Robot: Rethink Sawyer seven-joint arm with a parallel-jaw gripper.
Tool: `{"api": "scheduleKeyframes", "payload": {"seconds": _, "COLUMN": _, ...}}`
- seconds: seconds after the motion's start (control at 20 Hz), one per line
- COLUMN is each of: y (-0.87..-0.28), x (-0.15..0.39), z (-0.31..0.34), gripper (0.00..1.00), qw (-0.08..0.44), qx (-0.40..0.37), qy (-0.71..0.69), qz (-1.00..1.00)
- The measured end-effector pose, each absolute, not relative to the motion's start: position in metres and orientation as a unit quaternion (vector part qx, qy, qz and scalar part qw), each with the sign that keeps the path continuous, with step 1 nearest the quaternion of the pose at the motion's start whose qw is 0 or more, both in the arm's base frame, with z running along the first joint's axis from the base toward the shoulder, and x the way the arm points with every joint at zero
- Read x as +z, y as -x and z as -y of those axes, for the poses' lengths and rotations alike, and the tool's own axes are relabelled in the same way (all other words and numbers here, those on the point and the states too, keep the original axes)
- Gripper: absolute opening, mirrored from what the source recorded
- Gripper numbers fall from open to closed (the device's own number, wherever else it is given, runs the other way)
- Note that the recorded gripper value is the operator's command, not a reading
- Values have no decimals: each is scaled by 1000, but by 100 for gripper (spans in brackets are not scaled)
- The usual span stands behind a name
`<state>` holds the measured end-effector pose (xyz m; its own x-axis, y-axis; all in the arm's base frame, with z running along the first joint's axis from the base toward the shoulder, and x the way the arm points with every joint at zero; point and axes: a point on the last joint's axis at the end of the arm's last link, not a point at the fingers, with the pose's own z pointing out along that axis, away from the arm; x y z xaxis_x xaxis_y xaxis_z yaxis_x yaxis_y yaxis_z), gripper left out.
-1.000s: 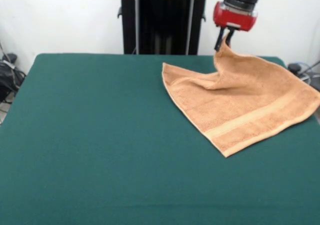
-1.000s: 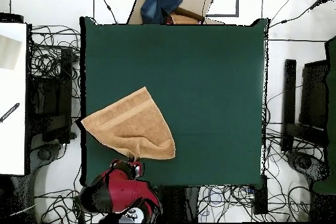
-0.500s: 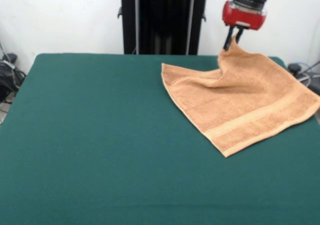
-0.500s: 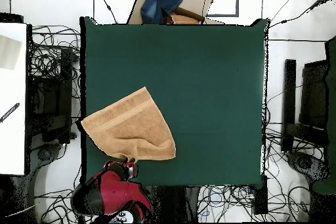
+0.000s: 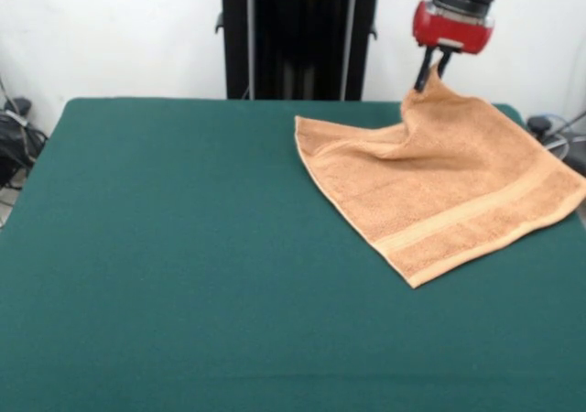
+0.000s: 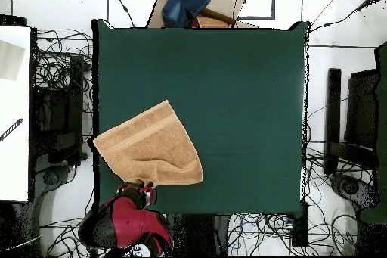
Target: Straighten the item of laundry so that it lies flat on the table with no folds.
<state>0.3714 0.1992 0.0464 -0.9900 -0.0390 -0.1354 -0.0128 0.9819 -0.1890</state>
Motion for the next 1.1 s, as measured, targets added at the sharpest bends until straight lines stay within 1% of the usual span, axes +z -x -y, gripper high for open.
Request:
{"api": "scheduleKeyframes", "payload": {"seconds": 0.45, "y": -370, "x": 51, "z": -205, "gripper": 0, "qw": 77, "qx": -100, "qy": 10, "qz": -992}}
{"api": "scheduleKeyframes", "payload": {"seconds": 1.1, "y": -343, "x": 85, "z": -213, "gripper": 0, "qw": 99, "qx": -119, "qy": -3, "qz": -988}}
